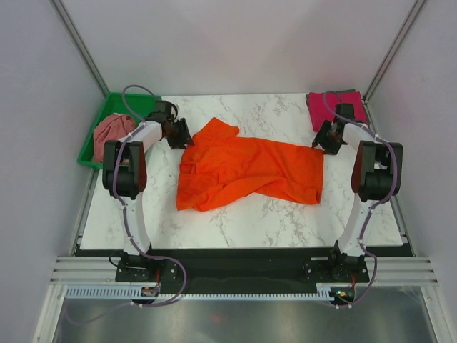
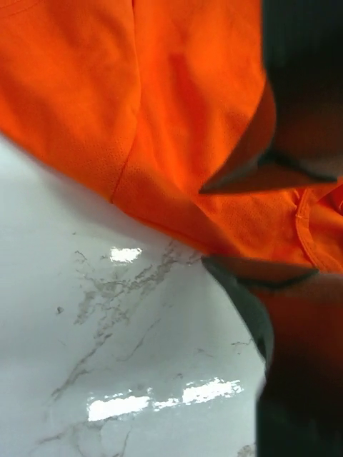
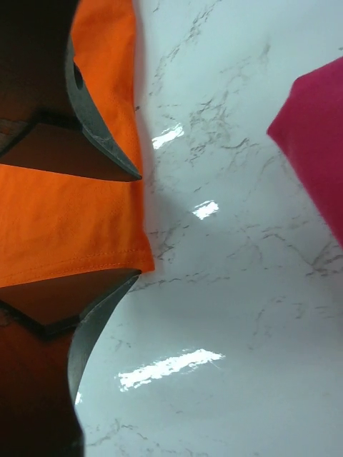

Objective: Fold and stack the t-shirts
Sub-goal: Flatten the tshirt out

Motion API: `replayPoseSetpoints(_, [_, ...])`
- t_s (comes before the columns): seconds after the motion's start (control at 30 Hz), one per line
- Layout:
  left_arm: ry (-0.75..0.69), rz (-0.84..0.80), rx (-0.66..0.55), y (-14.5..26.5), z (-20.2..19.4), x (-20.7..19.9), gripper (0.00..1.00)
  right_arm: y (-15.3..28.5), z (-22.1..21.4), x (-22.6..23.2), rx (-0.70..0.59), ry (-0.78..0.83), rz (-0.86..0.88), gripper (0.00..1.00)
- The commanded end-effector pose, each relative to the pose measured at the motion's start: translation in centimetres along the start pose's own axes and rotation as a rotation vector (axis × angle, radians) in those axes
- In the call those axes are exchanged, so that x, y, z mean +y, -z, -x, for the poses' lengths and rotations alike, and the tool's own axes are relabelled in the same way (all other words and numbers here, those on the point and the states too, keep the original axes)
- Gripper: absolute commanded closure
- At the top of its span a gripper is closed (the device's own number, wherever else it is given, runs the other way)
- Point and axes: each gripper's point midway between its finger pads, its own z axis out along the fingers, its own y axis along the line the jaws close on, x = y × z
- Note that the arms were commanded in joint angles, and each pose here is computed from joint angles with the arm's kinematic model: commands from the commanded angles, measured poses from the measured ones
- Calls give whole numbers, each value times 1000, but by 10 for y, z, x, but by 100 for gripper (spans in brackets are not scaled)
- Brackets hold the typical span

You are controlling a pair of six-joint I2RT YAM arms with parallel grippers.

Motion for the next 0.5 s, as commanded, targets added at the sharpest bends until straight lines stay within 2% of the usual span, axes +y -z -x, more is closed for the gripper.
replayPoseSetpoints(0.0, [-39,-40,26,-1,-3,-7,60,1,17,5,-23,40,9,40])
replayPoseSetpoints(0.03, [-37,-44,35,0,-6,-7,70,-1,17,2,-20,48,2,40])
replayPoseSetpoints(0.07, [-38,-45,35,6,-6,-9,88,-2,18,-2,-21,46,-4,41])
replayPoseSetpoints(0.1, [-38,-43,37,9,-7,-9,95,-5,19,-6,-18,43,-11,45])
replayPoseSetpoints(0.17, [-20,2,46,17,-14,-2,98,-4,21,-11,-18,44,-20,51])
replayPoseSetpoints(0.2, [-17,12,22,29,-10,-4,98,-3,21,-18,-22,43,-48,58])
replayPoseSetpoints(0.27, [-1,65,39,33,-23,8,98,-2,18,-24,-22,54,-71,63])
replayPoseSetpoints(0.47, [43,91,106,54,-68,6,98,0,-8,-37,15,41,-113,68])
